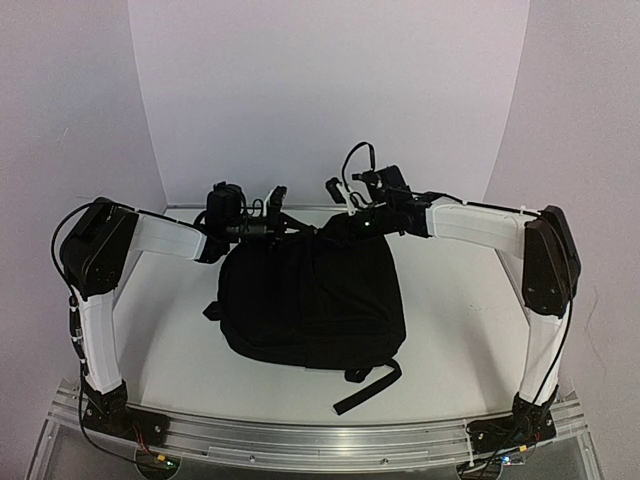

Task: Pack the student bag
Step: Zip the student bag at the center of the board.

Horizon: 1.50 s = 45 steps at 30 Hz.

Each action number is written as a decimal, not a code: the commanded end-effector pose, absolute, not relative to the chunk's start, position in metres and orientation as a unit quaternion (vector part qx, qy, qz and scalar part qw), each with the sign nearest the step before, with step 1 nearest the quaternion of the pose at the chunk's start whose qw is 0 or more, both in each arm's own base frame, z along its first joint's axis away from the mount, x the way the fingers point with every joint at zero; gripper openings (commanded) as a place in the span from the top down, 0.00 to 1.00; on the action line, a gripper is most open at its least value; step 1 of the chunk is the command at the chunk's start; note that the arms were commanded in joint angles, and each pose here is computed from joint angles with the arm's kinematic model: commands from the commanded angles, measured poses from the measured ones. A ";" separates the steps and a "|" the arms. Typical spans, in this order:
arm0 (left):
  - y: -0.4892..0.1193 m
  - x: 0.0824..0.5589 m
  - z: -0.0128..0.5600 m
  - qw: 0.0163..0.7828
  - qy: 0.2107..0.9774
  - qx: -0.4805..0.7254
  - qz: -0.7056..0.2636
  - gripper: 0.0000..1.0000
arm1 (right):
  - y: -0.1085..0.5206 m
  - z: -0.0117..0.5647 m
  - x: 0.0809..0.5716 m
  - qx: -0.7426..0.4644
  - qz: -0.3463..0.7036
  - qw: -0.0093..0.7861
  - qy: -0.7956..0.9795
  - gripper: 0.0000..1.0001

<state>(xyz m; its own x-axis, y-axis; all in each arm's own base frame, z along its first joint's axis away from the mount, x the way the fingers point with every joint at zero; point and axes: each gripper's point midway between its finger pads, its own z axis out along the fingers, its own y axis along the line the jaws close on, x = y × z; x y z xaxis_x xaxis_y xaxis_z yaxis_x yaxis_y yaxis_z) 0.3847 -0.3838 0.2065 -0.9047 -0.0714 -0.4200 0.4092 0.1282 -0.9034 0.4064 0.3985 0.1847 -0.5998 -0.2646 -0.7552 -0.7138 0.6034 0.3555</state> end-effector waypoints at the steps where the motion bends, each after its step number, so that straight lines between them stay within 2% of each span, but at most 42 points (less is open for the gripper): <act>1: -0.383 0.389 0.248 0.229 0.695 0.148 -0.665 1.00 | 0.411 0.200 0.401 -0.321 0.362 0.340 0.806 0.71; 4: -0.384 0.390 0.248 0.226 0.695 0.149 -0.666 1.00 | 0.412 0.199 0.402 -0.323 0.360 0.341 0.806 0.72; 7: -0.384 0.390 0.246 0.224 0.697 0.148 -0.665 1.00 | 0.414 0.198 0.404 -0.326 0.361 0.341 0.804 0.78; 14: -0.382 0.394 0.243 0.230 0.712 0.142 -0.649 1.00 | 0.415 0.205 0.406 -0.321 0.364 0.346 0.803 0.99; 20: -0.375 0.403 0.240 0.248 0.738 0.131 -0.614 1.00 | 0.406 0.228 0.392 -0.317 0.374 0.355 0.796 1.00; 22: -0.375 0.404 0.239 0.246 0.744 0.131 -0.608 0.94 | 0.406 0.229 0.387 -0.317 0.382 0.349 0.794 1.00; 27: -0.375 0.408 0.242 0.253 0.755 0.137 -0.590 0.60 | 0.409 0.223 0.377 -0.313 0.390 0.332 0.800 1.00; 30: -0.375 0.412 0.234 0.245 0.773 0.139 -0.568 0.50 | 0.411 0.219 0.371 -0.315 0.390 0.327 0.801 1.00; 36: -0.376 0.417 0.219 0.217 0.802 0.138 -0.539 0.44 | 0.419 0.217 0.364 -0.324 0.391 0.323 0.798 1.00; 45: -0.385 0.418 0.191 0.184 0.848 0.149 -0.475 0.45 | 0.424 0.217 0.363 -0.328 0.383 0.329 0.799 1.00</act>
<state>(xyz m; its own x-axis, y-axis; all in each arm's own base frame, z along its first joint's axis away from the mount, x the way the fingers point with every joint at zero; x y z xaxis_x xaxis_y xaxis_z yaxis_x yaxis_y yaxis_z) 0.4208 -0.3818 0.2089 -0.8827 0.0140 -0.4697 0.4302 0.4263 -0.7957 0.3725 0.4170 0.1799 -0.6229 -0.2953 -0.7244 -0.7360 0.5350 0.4148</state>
